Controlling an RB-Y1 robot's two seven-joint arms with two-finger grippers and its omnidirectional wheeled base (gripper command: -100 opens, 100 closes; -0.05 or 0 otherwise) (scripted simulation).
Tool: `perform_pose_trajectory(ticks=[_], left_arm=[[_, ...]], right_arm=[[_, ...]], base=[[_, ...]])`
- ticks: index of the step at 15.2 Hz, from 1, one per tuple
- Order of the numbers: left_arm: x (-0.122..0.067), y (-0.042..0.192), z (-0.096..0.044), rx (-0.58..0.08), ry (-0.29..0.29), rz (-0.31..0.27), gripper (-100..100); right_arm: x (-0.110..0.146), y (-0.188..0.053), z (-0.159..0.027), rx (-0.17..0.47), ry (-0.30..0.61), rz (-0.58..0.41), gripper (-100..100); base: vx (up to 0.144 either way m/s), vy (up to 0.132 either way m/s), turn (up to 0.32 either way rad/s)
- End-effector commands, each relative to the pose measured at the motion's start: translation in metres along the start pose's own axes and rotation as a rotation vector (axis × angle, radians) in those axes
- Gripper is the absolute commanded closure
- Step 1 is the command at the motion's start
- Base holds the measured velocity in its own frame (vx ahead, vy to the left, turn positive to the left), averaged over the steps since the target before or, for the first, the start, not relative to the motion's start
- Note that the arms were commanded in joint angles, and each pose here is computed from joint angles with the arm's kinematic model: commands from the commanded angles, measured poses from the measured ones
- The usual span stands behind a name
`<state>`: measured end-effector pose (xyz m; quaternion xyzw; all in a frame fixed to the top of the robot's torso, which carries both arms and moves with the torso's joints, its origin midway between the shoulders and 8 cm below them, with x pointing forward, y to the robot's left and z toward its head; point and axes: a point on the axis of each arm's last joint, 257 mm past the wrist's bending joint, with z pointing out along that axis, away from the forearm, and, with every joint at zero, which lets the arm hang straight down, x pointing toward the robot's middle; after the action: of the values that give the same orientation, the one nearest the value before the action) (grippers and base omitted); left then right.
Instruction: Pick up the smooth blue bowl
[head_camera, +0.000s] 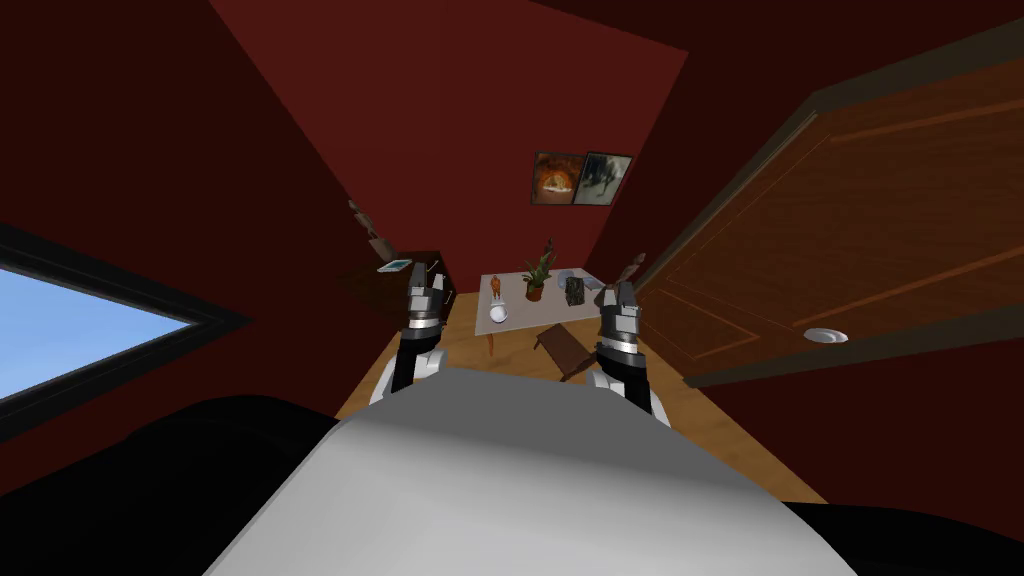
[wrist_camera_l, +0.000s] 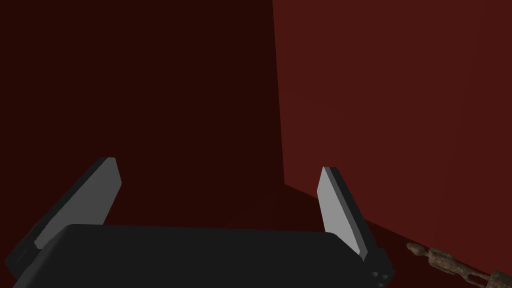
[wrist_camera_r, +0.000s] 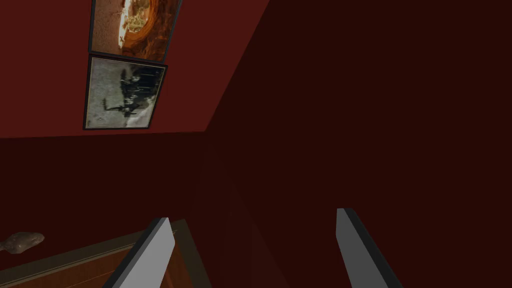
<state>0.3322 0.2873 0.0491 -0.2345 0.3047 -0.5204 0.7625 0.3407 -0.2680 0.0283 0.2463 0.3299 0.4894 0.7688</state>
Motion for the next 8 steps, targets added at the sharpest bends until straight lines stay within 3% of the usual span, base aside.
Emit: perform_pose_trajectory(ticks=[1,4,7,8], left_arm=[[0.003,0.013,-0.001,-0.032,0.027,0.009,-100],[0.006,0.045,-0.004,-0.115,0.059,0.022,-100],[0.007,0.060,-0.006,-0.155,0.069,0.027,-100],[0.007,0.076,-0.009,-0.198,0.078,0.033,-100]], right_arm=[[0.000,0.000,0.000,0.000,0.000,0.000,0],[0.000,0.000,0.000,0.000,0.000,0.000,0],[0.000,0.000,0.000,0.000,0.000,0.000,0],[0.000,0.000,0.000,0.000,0.000,0.000,0]], base=[[0.007,-0.002,-0.053],[0.021,-0.001,-0.115],[0.023,0.001,-0.081],[0.023,-0.001,-0.102]])
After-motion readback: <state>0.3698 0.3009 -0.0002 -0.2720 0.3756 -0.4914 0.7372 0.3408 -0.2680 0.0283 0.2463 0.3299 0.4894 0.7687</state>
